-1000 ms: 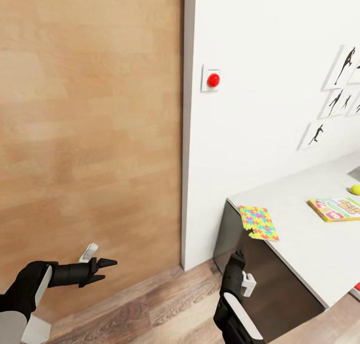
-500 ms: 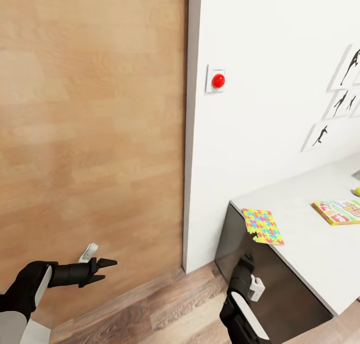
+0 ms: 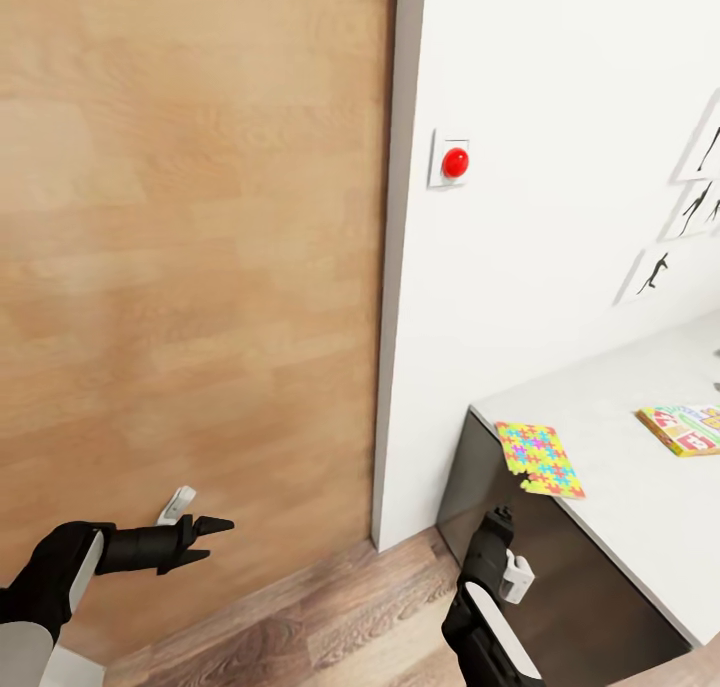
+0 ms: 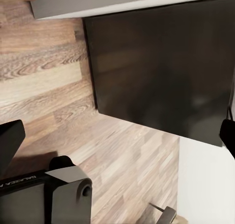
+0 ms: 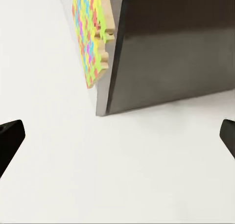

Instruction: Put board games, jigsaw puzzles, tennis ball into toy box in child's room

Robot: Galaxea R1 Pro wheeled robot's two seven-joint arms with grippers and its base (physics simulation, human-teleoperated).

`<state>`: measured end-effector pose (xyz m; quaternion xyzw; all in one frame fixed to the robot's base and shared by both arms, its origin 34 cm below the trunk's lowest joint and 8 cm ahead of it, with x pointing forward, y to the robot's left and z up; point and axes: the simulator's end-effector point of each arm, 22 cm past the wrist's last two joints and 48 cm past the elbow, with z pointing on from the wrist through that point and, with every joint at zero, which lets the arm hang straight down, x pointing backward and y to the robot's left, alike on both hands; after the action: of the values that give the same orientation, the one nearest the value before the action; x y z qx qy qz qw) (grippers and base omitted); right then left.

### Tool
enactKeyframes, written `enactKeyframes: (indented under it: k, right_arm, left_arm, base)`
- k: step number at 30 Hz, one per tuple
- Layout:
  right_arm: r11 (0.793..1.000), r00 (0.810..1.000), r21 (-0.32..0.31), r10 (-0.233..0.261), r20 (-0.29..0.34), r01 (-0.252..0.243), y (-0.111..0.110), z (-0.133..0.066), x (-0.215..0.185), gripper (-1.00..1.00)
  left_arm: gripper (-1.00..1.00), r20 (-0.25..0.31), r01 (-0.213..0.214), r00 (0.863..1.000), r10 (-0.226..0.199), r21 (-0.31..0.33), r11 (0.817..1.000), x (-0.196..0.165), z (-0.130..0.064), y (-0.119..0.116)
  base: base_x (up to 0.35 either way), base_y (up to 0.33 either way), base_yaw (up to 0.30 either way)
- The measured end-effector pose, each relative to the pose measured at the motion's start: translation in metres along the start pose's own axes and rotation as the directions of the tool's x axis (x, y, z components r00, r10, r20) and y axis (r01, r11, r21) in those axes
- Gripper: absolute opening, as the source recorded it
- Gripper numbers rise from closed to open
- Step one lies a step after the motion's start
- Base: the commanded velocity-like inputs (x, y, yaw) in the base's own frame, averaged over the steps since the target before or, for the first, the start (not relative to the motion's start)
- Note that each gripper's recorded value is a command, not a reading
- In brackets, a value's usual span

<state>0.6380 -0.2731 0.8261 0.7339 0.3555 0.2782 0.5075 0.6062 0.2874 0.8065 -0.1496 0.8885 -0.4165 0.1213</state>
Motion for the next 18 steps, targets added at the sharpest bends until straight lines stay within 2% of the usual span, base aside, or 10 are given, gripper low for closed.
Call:
enactKeyframes:
  k: [6, 10, 18]
  right_arm:
    - [1.000, 1.000, 0.001, -0.006, 0.017, 0.006, 0.000, 0.000, -0.004, 1.00]
    - [1.000, 0.999, 0.007, -0.017, 0.045, 0.017, -0.001, 0.000, -0.010, 1.00]
    - [0.999, 0.998, 0.031, -0.022, 0.058, 0.020, -0.006, 0.000, -0.013, 1.00]
  left_arm:
    - [1.00, 0.000, -0.001, 1.000, 0.001, 0.001, 1.000, 0.000, 0.001, 0.000]
    - [1.00, 0.000, -0.002, 1.000, 0.002, 0.001, 1.000, 0.000, 0.001, 0.000]
    - [1.00, 0.000, -0.002, 1.000, 0.002, 0.001, 1.000, 0.000, 0.001, 0.000]
  base:
    - [0.001, 0.068, 0.000]
    - [0.000, 0.013, 0.000]
    - [0.001, 0.002, 0.000]
